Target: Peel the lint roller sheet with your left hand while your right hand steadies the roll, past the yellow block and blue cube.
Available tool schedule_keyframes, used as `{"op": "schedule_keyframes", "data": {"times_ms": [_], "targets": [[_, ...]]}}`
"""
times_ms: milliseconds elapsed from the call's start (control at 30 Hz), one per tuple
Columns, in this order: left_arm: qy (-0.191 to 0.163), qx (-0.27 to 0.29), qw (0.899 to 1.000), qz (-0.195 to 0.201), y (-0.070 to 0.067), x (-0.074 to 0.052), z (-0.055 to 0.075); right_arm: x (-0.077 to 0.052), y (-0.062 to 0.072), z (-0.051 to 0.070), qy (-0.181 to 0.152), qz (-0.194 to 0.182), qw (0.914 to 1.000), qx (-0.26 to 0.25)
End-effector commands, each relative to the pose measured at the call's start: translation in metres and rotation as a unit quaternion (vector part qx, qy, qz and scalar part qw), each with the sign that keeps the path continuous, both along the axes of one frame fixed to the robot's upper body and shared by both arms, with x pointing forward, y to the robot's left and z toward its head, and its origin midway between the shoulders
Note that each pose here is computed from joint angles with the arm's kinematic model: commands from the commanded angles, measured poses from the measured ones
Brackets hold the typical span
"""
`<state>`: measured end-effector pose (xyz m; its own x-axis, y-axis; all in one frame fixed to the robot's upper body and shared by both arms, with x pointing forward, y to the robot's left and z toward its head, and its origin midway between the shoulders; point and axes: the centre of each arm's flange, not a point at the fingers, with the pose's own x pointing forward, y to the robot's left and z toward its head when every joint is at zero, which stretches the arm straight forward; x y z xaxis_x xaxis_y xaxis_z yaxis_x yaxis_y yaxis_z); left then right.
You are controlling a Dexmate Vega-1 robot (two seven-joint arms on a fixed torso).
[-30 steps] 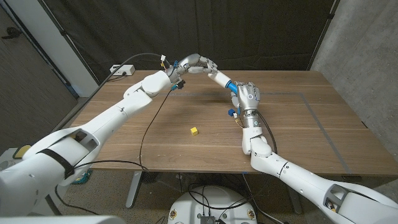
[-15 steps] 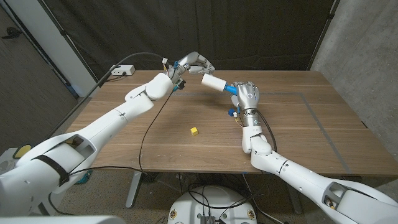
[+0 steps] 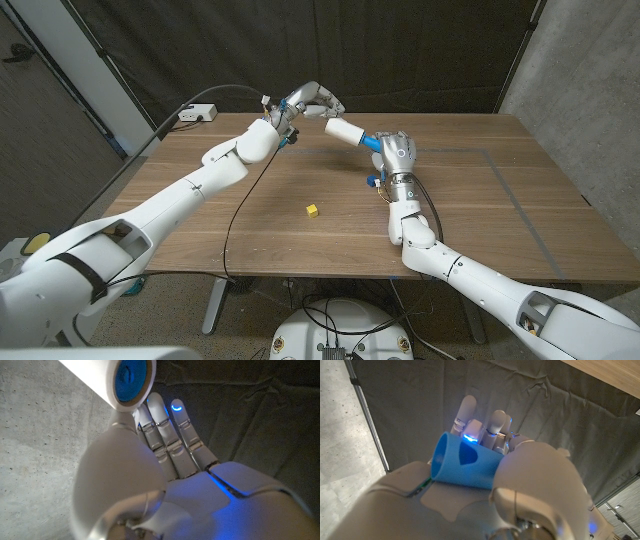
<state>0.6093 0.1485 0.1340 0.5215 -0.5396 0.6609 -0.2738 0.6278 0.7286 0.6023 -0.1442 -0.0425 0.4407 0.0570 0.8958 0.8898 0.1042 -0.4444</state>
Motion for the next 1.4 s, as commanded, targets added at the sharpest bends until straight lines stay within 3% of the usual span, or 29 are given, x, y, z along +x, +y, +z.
{"op": "schedule_keyframes", "data": {"times_ms": [33, 400, 867, 1100, 1267, 1400], "targets": [[-0.04, -0.009, 0.999, 0.003, 0.001, -0.019, 0.009, 0.004, 0.001, -0.002, 0.027, 0.006, 0.9996, 0.007], [-0.067, 0.014, 0.998, -0.015, -0.006, -0.042, 0.02, 0.006, -0.003, -0.007, 0.048, 0.031, 0.9976, 0.039], [-0.089, 0.016, 0.996, -0.014, -0.007, -0.054, 0.029, 0.002, -0.008, -0.008, 0.075, 0.056, 0.9929, 0.074], [-0.113, 0.007, 0.993, -0.02, -0.008, -0.063, 0.034, 0.002, -0.006, -0.004, 0.121, 0.058, 0.9883, 0.073], [-0.121, 0.012, 0.992, -0.02, -0.01, -0.068, 0.038, 0.003, -0.004, -0.004, 0.136, 0.057, 0.9865, 0.073], [-0.118, 0.011, 0.993, 0.0, -0.011, -0.071, 0.036, 0.003, -0.005, -0.005, 0.136, 0.061, 0.9856, 0.079]]}}
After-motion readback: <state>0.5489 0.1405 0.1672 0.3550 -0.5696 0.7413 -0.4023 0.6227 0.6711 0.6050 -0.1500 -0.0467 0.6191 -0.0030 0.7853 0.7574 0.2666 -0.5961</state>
